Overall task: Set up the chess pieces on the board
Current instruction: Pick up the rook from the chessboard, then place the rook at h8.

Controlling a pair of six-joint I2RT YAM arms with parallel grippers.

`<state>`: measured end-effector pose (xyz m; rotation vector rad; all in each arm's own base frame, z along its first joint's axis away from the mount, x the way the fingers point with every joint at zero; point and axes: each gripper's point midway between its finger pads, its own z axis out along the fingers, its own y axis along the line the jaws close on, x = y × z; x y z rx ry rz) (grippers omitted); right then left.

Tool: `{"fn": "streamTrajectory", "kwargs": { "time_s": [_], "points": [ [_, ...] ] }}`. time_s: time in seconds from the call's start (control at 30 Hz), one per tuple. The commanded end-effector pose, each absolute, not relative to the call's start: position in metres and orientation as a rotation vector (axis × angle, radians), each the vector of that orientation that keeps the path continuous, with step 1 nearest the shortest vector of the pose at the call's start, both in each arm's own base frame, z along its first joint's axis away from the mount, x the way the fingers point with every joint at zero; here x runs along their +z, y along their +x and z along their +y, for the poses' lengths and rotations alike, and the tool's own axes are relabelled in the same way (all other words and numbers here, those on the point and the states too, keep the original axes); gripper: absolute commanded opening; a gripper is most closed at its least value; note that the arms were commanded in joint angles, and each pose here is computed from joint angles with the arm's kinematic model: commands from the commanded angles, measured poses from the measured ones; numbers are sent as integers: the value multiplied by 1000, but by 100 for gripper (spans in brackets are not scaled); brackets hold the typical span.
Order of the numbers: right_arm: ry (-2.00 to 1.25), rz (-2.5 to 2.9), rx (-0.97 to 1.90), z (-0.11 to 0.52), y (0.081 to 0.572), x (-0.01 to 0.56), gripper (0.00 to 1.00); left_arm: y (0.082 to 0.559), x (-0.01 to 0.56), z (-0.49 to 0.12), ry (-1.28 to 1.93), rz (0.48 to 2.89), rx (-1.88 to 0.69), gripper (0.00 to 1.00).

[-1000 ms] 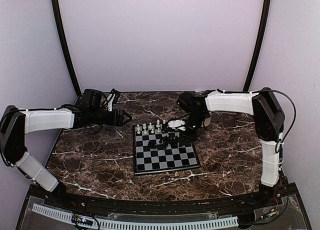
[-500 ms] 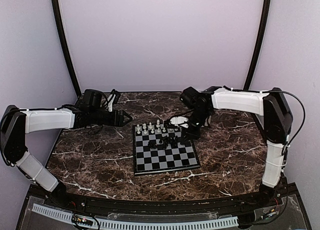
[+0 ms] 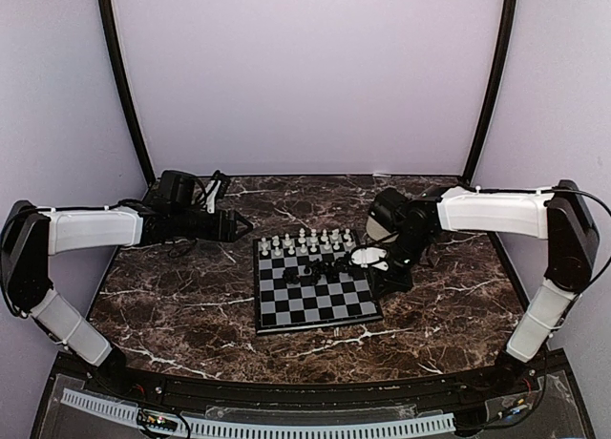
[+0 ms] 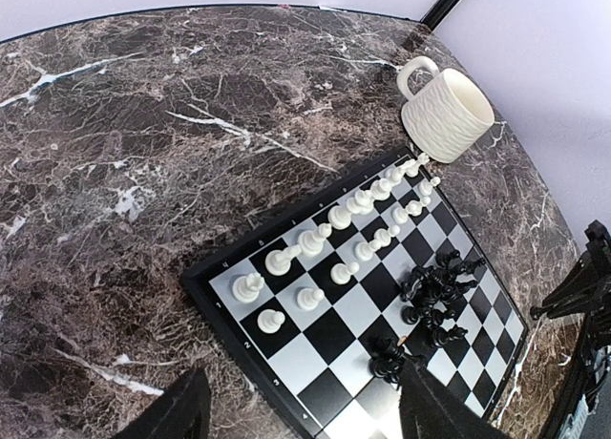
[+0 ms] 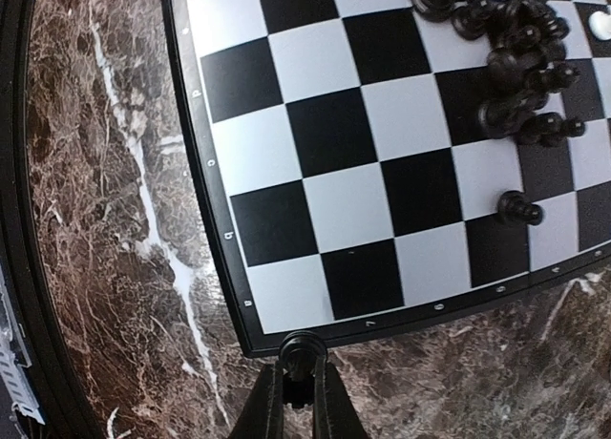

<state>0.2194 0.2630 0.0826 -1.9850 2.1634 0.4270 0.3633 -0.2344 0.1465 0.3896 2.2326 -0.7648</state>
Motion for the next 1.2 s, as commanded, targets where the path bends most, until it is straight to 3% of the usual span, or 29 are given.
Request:
{"fn": "streamTrajectory", "kwargs": {
  "time_s": [0.0,0.8,1.17],
  "points": [
    [-1987,2109,422,273,214,79,0,365,149,-235,407,2222,-763,70],
    [-2079,2115,313,279,212,52,0,364,151,-237,417,2221,-776,70],
    [-2061,2096,313,281,212,67,26,364,148,-237,420,2229,-776,70]
  ]
}}
